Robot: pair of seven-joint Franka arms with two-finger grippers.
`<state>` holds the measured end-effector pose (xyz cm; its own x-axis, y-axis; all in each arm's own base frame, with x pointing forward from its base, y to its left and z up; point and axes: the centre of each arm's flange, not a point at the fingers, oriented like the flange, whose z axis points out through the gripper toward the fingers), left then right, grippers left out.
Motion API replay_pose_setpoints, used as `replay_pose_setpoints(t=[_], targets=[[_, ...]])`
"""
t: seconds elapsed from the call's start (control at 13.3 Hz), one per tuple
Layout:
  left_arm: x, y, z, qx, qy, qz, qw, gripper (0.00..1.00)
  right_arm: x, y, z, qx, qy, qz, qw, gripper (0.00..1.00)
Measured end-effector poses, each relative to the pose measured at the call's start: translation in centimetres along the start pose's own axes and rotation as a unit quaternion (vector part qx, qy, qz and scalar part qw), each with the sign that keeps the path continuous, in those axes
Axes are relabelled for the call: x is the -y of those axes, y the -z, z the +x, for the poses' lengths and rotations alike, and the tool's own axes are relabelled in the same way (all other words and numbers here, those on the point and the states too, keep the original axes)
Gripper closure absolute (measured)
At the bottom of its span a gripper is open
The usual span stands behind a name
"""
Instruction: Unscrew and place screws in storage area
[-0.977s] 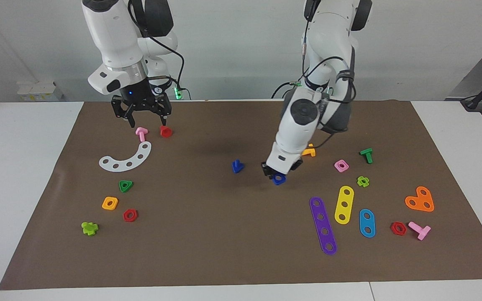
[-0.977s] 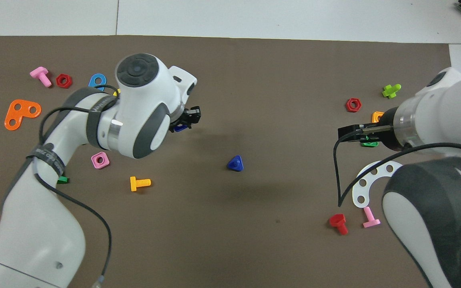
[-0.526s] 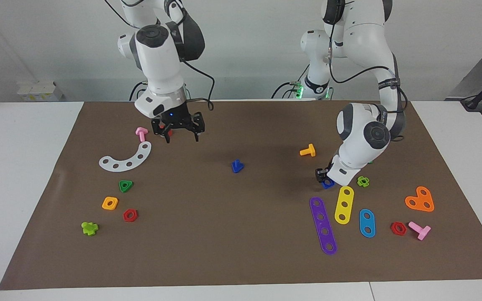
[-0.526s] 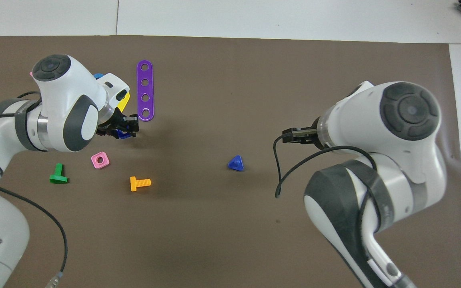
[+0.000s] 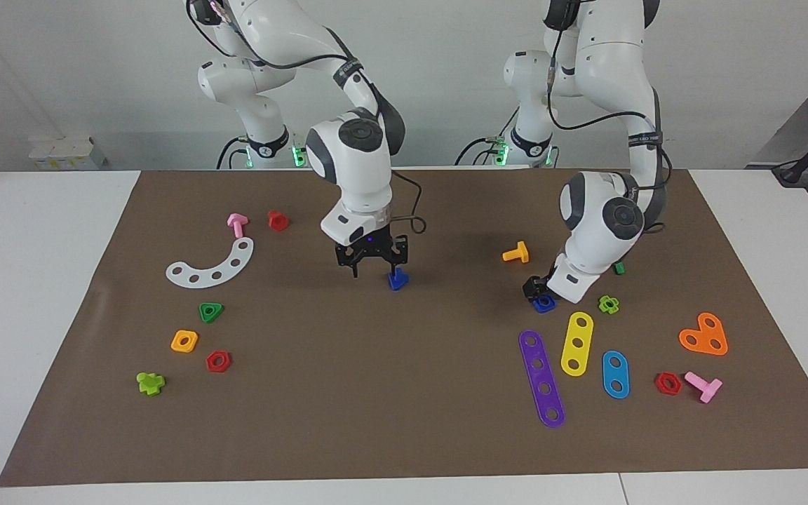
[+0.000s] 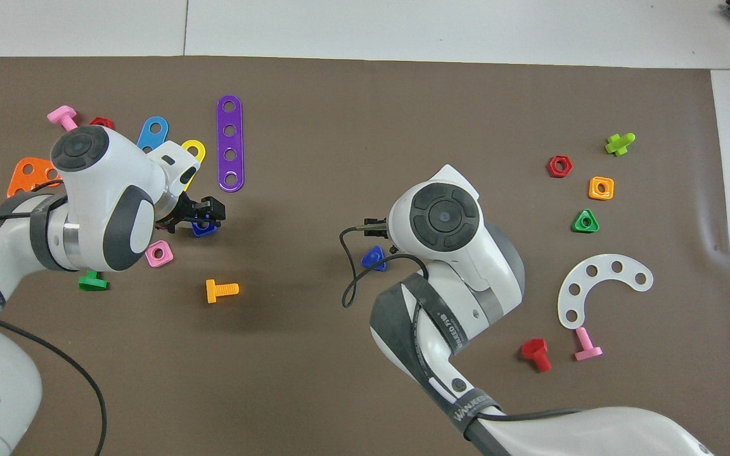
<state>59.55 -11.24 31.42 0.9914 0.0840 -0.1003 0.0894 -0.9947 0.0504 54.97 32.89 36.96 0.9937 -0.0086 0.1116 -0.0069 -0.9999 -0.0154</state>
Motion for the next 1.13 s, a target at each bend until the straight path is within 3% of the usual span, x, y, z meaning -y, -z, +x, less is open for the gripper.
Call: replay_pose_setpoints(t=[0.23, 0.38, 0.68, 0.83, 0.9, 1.05, 1.13], targets=[[5.4, 5.2, 2.4, -0.025, 0.029, -0.005, 0.999, 0.00, 2.1, -2.2, -1.1, 0.003, 0.001, -0.001, 1.000, 0.24], [11.6, 9.2, 3.5, -0.020, 0.011, 0.025, 0.999, 0.00, 3.0, -2.9, -1.7, 0.005, 0.005, -0.003, 1.000, 0.29], [20.9, 14.2, 2.4, -0.036, -0.010, 0.032, 0.999, 0.00, 5.0, -4.5, -3.2, 0.007, 0.003, -0.005, 1.000, 0.34], [19.8, 18.1, 1.4, -0.060, -0.020, 0.032, 0.998, 0.00, 4.9, -4.6, -3.1, 0.008, 0.002, -0.005, 1.000, 0.51], [18.6, 20.6, 1.0, -0.073, -0.030, 0.032, 0.996, 0.00, 4.8, -4.7, -3.1, 0.008, 0.001, -0.006, 1.000, 0.52], [16.2, 25.1, 0.3, -0.091, -0.047, 0.032, 0.994, 0.00, 4.6, -5.1, -3.4, 0.012, 0.002, -0.009, 1.000, 0.75], [15.2, 26.8, -0.1, -0.091, -0.055, 0.032, 0.994, 0.00, 4.5, -5.0, -3.4, 0.011, 0.001, -0.009, 1.000, 0.81]])
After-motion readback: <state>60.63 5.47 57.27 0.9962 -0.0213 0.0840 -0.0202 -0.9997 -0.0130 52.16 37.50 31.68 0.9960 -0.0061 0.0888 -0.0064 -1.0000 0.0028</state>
